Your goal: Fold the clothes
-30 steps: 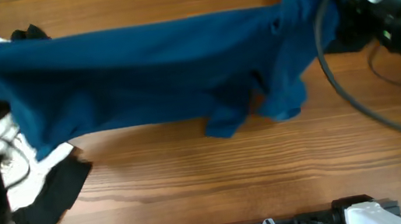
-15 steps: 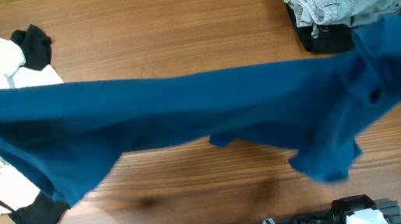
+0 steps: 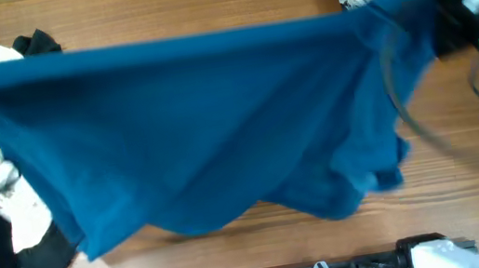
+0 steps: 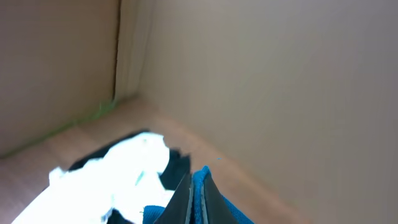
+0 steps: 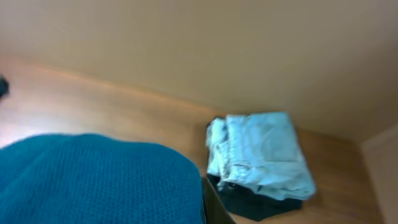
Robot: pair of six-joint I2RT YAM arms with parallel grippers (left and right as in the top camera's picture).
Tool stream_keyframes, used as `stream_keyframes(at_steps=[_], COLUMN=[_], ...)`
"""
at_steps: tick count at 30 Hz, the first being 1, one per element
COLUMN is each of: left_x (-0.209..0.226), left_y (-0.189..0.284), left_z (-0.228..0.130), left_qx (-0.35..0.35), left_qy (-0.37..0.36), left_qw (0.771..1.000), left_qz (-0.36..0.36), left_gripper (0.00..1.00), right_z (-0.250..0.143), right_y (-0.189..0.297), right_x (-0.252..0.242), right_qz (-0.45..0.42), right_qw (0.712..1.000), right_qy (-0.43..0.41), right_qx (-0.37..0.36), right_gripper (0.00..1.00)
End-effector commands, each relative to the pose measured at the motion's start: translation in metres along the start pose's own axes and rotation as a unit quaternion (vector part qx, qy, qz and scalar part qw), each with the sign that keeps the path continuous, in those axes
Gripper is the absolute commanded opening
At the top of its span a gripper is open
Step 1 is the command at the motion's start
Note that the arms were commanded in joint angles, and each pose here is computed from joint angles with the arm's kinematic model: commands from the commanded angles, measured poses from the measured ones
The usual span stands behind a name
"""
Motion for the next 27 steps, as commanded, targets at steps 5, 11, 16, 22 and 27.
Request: stream_keyframes(at_steps=[5,11,16,22,27], left_x=[-0.018,-0.039,-0.042,-0.043,-0.045], left_y=[-0.123,-0.229,-0.295,-0.342,-0.36], left_z=[-0.048,-0.11,-0.164,-0.214,-0.232], left_qx=[0.118,0.181,0.198,0.205,0.192], left_qy=[-0.045,-0.048,-0.05,-0.049,-0.043], left_qw=[0.991,0.982,0.979,0.978,0.98], left_qz=[0.054,0.015,0.015,0.005,-0.001], left_gripper=[0.04,0.04,0.04,0.04,0.05], right_z=[-0.016,-0.04,-0.063,-0.086,-0.1], right_y=[-0.161,-0.273,-0.336,-0.386,-0.412], right_x=[-0.007,-0.007,-0.001,0.007,0.007], right_qz=[0.066,0.107,0.122,0.126,0.113], right_qw=[0.992,0.99,0.989,0.99,0.991], right_qy=[0.011,-0.011,-0.014,-0.007,-0.032], right_qx=[0.103,0.096,0.086,0.069,0.056], right_gripper=[0.04,0.04,0.04,0.04,0.04])
Point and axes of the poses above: each gripper's point midway between its finger pads, its own y axis back along the fingers, its own x axis along the line the jaws close on, z = x × y, the point moved 10 cm from there along y, back along the fingers, and after that the axes turned 5 degrees about -y, right-handed, at the moved point
